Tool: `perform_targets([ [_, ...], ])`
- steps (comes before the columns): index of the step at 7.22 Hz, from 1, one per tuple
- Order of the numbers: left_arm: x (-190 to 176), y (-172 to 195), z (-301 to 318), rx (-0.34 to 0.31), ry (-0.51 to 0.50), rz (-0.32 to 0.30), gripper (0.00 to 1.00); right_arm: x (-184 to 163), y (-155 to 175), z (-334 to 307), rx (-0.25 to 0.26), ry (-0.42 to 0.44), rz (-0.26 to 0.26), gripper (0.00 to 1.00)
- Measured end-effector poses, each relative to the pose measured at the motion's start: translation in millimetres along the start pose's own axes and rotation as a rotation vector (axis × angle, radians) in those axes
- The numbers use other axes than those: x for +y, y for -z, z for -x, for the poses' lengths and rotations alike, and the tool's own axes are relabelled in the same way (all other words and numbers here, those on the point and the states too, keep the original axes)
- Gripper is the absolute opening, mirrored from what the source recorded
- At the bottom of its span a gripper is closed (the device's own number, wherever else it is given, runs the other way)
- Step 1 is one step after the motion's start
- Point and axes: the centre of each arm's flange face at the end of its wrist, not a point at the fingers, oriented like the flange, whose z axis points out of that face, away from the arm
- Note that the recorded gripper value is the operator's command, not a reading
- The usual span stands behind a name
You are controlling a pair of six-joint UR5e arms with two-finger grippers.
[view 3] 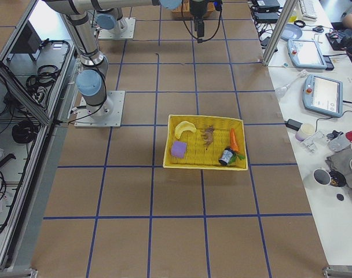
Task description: Transfer tape with both arms
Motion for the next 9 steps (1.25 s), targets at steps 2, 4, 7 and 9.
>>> perform_targets([
  [2,-16.3,2.1,-1.6,0.004,-0.052,-0.004,1.00,-0.1,-0.1,0.1,-0.001,0.001,0.000,1.00],
  [4,-19.4,4.3,0.3,0.020,-0.091,-0.004,1.00,-0.1,-0.1,0.2,-0.001,0.000,0.000,1.00],
  [7,-4.2,0.9,4.9,0.019,-0.106,0.024,1.00,-0.1,-0.1,0.1,-0.001,0.000,0.000,1.00],
  [9,-0.8,-0.7,5.4,0.015,-0.107,0.029,1.00,-0.1,-0.1,0.1,-0.001,0.000,0.000,1.00],
])
